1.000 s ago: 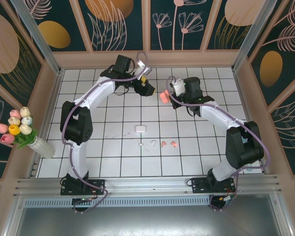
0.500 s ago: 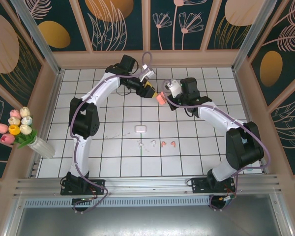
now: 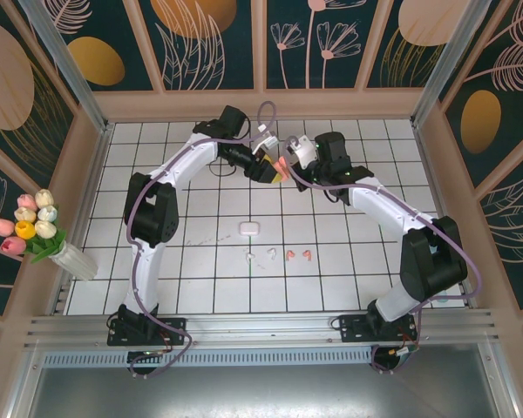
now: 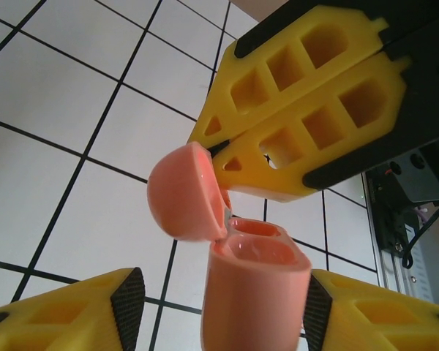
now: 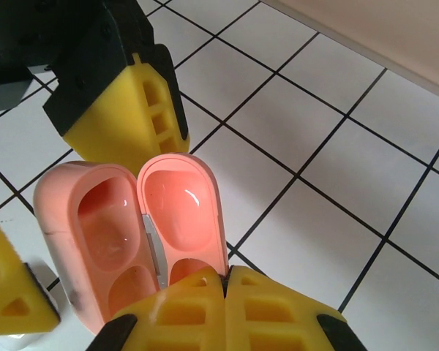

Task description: Insert the wireless bluetooth earbuds into the charging case

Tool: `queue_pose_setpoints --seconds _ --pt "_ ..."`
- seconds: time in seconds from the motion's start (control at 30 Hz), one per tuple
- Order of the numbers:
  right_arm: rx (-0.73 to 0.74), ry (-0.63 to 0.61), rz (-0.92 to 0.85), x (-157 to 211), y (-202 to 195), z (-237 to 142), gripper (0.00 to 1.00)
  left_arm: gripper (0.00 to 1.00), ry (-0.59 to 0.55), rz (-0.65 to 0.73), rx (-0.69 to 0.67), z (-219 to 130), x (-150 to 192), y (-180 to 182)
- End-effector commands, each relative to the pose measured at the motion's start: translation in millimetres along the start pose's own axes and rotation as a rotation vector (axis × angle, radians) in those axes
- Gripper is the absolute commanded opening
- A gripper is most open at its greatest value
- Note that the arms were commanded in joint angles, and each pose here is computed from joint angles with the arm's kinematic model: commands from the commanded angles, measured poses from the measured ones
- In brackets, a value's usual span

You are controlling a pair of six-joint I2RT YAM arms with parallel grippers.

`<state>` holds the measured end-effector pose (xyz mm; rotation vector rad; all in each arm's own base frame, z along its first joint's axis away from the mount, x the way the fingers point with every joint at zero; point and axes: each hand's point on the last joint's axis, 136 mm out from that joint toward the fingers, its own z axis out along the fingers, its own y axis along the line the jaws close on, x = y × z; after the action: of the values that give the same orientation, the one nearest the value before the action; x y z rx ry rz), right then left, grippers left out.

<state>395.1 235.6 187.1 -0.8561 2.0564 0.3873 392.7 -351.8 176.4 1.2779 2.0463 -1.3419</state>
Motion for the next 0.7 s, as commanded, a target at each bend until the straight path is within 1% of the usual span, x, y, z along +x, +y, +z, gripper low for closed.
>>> queue_pose_setpoints --seconds 0.0,0.13,0.17,0.4,0.67 --pt "-0.019 -0.005 -0.037 -10 5 -1 0.0 0.58 -0.009 0.039 0.034 -7 -7 -17" --pt "-0.023 0.013 -0.044 -6 6 0 0.0 0.55 -0.002 0.048 0.036 -7 -7 -16" --pt "-0.026 0.02 -0.047 -5 7 2 0.0 0.54 0.012 0.028 0.041 -7 -2 -18" --pt "-0.024 0.067 -0.059 7 10 6 0.0 0.52 0.009 0.035 0.042 -8 -4 -18" --pt "-0.025 0.069 -0.061 8 12 6 0.0 0.48 0.022 0.03 0.059 -2 0 -19"
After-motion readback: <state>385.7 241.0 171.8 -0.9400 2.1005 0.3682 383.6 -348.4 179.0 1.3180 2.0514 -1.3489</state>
